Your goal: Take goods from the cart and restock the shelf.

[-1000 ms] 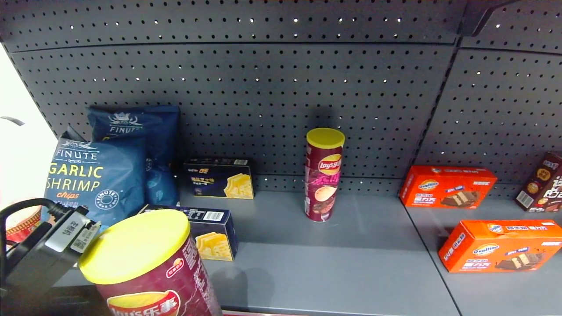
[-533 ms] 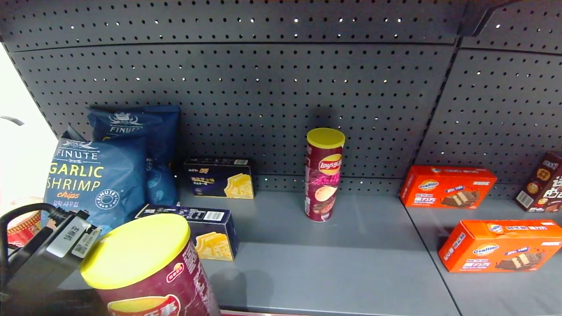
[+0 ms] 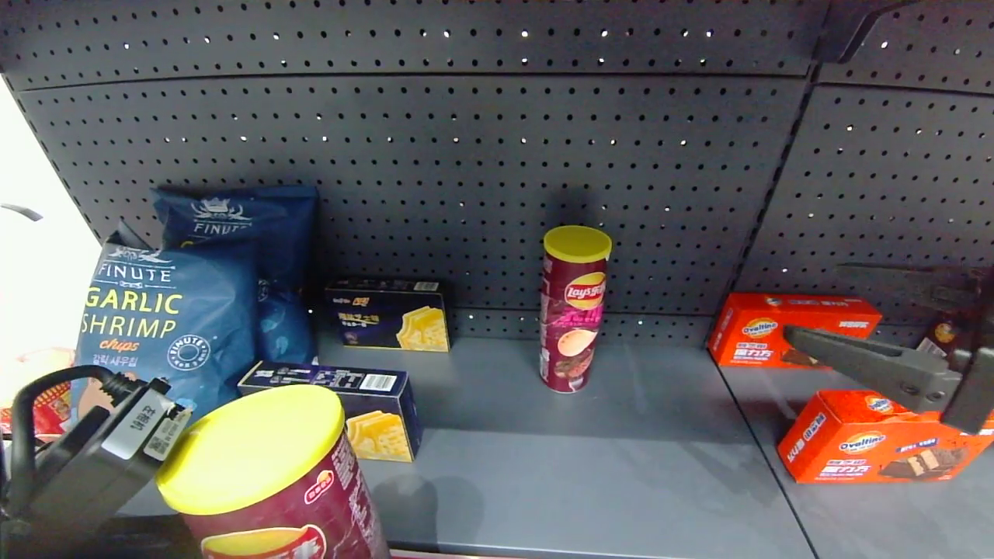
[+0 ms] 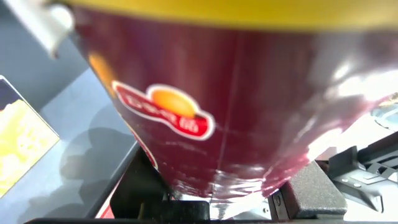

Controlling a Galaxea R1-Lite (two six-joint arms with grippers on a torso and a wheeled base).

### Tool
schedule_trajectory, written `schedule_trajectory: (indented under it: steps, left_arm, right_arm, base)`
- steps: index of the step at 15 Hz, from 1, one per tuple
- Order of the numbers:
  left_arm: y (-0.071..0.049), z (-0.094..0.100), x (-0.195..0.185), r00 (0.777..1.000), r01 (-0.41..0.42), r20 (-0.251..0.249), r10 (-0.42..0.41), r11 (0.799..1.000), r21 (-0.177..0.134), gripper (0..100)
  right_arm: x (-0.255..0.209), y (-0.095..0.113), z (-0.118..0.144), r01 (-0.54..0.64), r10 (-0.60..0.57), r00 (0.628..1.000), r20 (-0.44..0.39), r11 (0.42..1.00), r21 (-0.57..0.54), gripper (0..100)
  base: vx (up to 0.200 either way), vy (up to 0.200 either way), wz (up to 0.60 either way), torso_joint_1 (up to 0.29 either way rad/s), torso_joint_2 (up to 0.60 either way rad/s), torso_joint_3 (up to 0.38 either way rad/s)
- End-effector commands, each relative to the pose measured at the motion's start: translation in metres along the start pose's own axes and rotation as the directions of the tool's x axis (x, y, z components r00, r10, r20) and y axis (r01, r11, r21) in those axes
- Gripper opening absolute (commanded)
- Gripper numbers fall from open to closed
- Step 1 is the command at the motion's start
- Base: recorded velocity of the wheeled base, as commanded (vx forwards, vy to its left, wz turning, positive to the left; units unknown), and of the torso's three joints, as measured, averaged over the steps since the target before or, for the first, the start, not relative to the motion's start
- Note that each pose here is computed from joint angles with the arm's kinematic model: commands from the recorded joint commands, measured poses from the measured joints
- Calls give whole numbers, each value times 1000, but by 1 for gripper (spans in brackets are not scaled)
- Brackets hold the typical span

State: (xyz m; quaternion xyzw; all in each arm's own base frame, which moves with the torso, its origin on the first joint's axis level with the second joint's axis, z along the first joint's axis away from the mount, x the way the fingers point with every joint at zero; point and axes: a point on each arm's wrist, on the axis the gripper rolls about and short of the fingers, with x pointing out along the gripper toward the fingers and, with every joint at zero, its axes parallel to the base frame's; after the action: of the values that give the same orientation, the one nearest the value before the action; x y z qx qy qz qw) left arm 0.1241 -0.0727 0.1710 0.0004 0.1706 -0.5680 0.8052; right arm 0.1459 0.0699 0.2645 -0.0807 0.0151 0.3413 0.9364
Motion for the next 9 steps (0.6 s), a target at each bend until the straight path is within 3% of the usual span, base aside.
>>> schedule_trajectory:
  steps: [1, 4, 6, 9]
  left_arm:
    - [1, 0, 2, 1000, 9, -5, -9, 1000, -3, 0]
    - [0, -7, 3, 1000, 19, -19, -19, 1000, -18, 0]
    - [-3, -20, 1, 999, 24, -46, -26, 999, -47, 0]
    - [-9, -22, -5, 999, 21, -30, -22, 999, -42, 0]
  right_arm:
    - [50, -5, -8, -71, 72, 994, -86, 997, 20, 100]
    - [95, -5, -4, -133, 136, 985, -104, 991, 27, 100]
    - [117, -5, -3, -152, 154, 982, -107, 988, 26, 100]
    - [143, -9, -3, -164, 164, 980, -110, 986, 13, 100]
  base:
    - [0, 0, 0, 0, 0, 0]
    - [0, 0, 0, 0, 0, 0]
    - [0, 0, 0, 0, 0, 0]
    - [0, 0, 0, 0, 0, 0]
